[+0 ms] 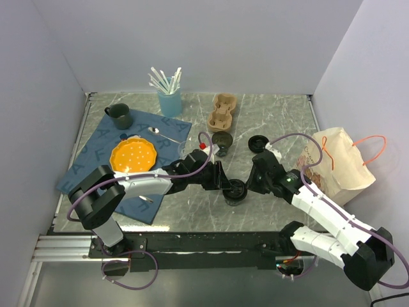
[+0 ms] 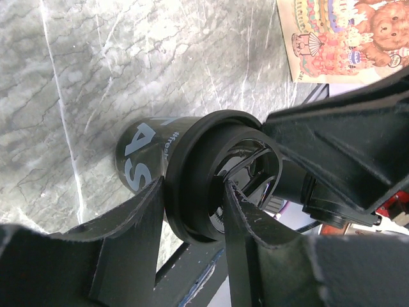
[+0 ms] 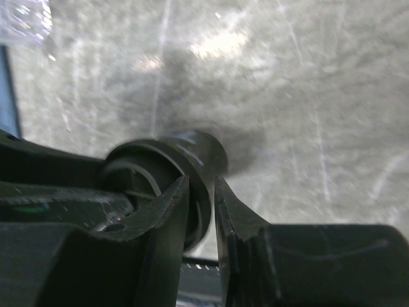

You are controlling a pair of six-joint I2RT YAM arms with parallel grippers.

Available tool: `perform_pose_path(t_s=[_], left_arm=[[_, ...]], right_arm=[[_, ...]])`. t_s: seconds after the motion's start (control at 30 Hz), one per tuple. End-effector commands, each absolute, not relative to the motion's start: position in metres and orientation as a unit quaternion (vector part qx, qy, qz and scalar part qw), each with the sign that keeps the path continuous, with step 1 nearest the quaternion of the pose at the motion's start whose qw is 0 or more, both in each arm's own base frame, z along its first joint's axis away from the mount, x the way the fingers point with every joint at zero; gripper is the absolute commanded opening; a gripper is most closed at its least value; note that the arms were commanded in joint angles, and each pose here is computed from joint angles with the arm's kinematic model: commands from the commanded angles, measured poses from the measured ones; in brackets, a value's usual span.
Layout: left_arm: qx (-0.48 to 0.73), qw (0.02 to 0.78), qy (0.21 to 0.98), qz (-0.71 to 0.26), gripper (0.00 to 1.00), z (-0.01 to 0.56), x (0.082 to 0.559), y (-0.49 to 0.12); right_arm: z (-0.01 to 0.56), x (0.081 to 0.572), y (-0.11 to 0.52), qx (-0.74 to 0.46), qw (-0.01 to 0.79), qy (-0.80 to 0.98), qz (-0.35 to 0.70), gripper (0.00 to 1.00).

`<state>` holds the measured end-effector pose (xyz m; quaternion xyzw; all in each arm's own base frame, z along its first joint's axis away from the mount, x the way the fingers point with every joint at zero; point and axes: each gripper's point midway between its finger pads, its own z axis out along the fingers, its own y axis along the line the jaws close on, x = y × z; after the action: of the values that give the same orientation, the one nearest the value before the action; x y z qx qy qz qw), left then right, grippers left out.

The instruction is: Pack the takeout coffee

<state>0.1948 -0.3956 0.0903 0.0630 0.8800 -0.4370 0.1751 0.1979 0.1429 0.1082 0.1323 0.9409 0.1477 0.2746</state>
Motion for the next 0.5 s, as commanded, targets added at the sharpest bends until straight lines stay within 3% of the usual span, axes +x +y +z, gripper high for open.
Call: perform_pose_path(t_s=[0.0, 0.47], left_arm=[[0.06, 0.058, 0.978, -0.192, 0.42, -0.04, 0.141, -0.297], [0.065, 0.057, 0.979, -0.187, 0.42, -0.042, 0.142, -0.297]], right_arm=[[0.099, 0.152, 0.141, 0.092, 0.177, 0.971, 0.131, 0.31], [0.097, 0.148, 0.152, 0.094, 0.172, 0.964, 0.177, 0.29]])
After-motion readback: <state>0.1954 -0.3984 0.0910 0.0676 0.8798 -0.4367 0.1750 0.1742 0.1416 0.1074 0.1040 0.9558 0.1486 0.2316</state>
